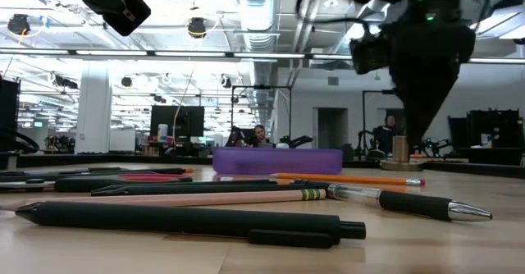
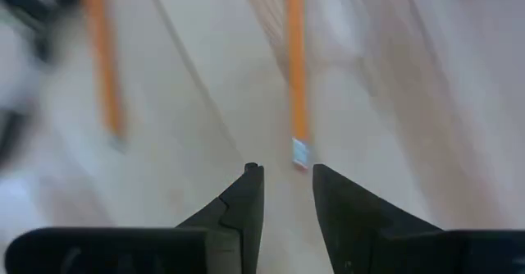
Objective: Pick & place school supplies into a supply box
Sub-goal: Put the yellow pencil into the purple supply box
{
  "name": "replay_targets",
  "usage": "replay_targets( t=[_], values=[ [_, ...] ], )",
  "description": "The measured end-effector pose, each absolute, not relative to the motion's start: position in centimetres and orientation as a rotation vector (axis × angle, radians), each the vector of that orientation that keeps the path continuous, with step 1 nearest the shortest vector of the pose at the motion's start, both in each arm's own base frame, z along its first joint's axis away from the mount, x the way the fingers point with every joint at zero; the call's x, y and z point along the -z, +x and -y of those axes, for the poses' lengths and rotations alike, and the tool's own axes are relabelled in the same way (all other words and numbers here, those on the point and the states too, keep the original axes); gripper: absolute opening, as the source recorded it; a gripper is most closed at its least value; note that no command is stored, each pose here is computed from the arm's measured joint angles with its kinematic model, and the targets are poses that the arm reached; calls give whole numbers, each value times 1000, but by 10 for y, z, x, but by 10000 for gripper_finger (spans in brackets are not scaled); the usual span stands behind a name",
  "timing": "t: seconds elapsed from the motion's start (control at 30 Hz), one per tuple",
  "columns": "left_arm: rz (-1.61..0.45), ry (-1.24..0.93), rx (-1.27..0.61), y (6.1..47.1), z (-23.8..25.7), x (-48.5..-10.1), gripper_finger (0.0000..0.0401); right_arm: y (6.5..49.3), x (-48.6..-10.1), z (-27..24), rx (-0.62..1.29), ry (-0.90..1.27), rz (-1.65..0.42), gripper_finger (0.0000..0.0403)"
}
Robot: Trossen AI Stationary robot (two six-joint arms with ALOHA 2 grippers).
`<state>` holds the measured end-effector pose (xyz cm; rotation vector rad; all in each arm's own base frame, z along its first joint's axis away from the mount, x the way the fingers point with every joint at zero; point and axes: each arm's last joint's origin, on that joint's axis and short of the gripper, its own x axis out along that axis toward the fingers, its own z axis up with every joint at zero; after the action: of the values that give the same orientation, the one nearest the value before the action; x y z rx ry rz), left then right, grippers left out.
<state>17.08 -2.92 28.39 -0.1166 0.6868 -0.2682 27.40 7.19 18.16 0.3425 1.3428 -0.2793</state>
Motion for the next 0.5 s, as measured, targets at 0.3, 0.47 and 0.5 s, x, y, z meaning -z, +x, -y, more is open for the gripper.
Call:
replay_targets(
  t=[0.3, 0.47, 0.5],
  values=[
    [-688, -125, 265, 171, 29, -284, 0, 265, -178, -68, 264, 380, -1217, 101],
    [-689, -134, 262, 171, 29, -284, 0, 271, -160, -65, 260, 397, -1301, 101],
    [-689, -134, 262, 171, 29, -284, 0, 272, -156, -64, 253, 395, -1313, 101]
  ],
)
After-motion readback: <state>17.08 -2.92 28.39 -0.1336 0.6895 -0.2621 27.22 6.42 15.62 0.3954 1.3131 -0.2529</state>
